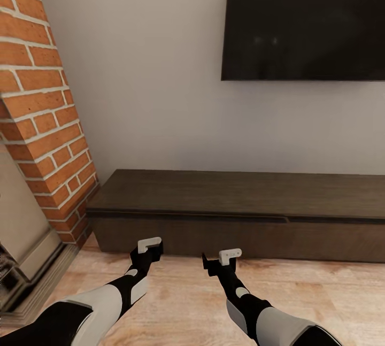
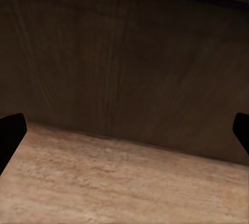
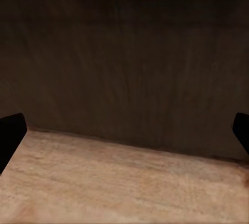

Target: Place each of the two pumpkins and all three candles from the living room inside a cabinet in the living room (use any cabinet), then make sure every cabinet is closed, and position the cauldron so it is next to a table in the living room.

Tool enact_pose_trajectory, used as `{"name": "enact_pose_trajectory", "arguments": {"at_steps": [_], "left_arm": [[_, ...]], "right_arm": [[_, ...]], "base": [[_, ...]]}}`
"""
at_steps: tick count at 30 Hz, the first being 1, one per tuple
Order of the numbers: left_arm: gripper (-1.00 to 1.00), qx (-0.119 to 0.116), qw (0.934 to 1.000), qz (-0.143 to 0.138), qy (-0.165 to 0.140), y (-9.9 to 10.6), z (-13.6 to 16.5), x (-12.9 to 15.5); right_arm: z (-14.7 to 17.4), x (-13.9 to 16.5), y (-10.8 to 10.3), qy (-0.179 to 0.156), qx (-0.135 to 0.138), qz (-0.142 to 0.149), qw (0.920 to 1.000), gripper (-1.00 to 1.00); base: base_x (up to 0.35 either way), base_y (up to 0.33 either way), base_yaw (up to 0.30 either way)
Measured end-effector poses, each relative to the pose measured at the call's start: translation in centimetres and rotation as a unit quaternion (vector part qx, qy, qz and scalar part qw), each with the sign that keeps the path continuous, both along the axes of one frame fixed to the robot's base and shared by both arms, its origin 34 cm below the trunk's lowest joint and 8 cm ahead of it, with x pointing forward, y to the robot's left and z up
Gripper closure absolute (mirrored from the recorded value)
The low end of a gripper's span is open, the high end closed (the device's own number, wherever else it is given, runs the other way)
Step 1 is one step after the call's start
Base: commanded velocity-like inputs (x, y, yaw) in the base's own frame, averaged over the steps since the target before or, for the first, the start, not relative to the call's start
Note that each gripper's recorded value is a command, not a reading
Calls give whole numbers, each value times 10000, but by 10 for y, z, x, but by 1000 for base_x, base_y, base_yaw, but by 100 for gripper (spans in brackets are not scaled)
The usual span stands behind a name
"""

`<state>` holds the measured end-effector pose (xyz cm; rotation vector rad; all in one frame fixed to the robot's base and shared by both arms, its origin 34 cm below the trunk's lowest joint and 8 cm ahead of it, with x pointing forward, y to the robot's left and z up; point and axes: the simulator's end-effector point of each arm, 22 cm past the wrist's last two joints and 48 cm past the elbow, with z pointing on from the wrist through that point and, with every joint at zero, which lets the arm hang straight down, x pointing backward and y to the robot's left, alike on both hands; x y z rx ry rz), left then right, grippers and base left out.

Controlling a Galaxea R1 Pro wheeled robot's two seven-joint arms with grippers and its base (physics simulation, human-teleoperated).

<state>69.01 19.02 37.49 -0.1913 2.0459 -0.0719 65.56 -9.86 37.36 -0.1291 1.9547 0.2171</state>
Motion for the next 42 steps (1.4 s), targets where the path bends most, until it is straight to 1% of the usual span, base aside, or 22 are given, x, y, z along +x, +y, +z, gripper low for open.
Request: {"name": "enact_pose_trajectory", "arguments": {"at_steps": [14, 24, 31, 42], "left_arm": [[-100, -6, 10000, 4, -93, 0, 12, 2], [-100, -8, 9999, 6, -170, 0, 22, 4], [-100, -9, 9998, 3, -215, 0, 28, 5], [-100, -10, 9997, 3, -226, 0, 29, 5]], "right_arm": [[12, 3, 0, -108, -1, -1, 9999, -100], [21, 5, 0, -184, -2, -1, 9998, -100], [27, 6, 0, -238, -1, -1, 9997, -100], [29, 6, 0, -254, 4, -3, 9997, -100]], "base": [[0, 0, 64], [-5, -13, 14], [-116, -188, 0], [-136, -276, 0]]}}
